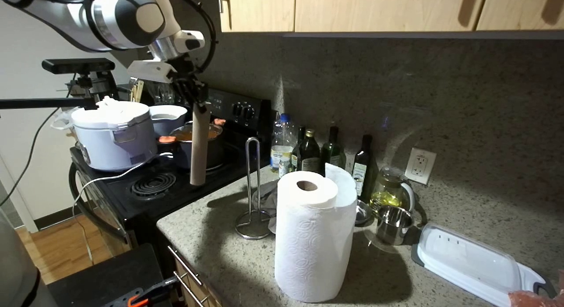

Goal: Remove the empty paper roll off of the holder then put the empty paper roll on the holder

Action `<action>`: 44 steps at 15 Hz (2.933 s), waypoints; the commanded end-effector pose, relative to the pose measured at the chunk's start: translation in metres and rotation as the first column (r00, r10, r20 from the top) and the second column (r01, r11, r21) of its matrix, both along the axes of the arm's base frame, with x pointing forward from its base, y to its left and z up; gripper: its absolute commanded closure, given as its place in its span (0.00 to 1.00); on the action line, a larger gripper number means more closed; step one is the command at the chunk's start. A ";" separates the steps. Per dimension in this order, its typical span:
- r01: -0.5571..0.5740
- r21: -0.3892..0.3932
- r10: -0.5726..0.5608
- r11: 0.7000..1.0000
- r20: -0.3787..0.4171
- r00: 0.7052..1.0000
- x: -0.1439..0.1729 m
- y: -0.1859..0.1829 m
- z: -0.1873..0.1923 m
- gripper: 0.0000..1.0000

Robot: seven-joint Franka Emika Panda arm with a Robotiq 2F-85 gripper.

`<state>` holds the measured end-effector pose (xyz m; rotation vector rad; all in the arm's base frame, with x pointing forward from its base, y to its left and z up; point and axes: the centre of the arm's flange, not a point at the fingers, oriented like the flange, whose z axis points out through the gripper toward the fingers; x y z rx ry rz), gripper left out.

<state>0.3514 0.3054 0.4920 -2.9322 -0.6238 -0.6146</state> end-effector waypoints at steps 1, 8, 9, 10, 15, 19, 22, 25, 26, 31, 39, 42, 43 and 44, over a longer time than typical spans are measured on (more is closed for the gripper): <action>-0.001 -0.025 0.002 1.000 0.018 1.000 -0.011 0.013 -0.015 0.67; 0.001 -0.051 0.002 0.999 0.063 0.998 -0.003 0.014 -0.038 0.63; 0.000 -0.048 0.004 0.999 0.078 0.997 -0.001 0.013 -0.041 0.65; -0.001 -0.047 0.005 0.999 0.091 0.996 0.002 0.011 -0.043 0.66; -0.001 -0.051 0.007 0.999 0.119 0.993 0.012 0.007 -0.059 0.66; -0.002 -0.050 0.008 0.999 0.124 0.992 0.016 0.004 -0.070 0.58; 0.001 -0.050 0.006 0.999 0.127 0.992 0.017 0.005 -0.076 0.52; 0.002 -0.052 0.005 0.999 0.128 0.992 0.019 0.004 -0.080 0.52; 0.003 -0.053 0.004 0.999 0.124 0.992 0.018 0.004 -0.084 0.52; 0.005 -0.049 0.001 0.999 0.112 0.994 0.016 0.004 -0.093 0.50; -0.010 -0.058 0.019 0.998 0.157 0.987 0.001 0.017 -0.071 0.44; -0.026 -0.058 0.035 0.998 0.166 0.985 -0.012 0.026 -0.054 0.39; -0.024 -0.058 0.033 0.998 0.166 0.986 -0.015 0.028 -0.049 0.35; -0.024 -0.058 0.034 0.998 0.168 0.985 -0.017 0.029 -0.045 0.33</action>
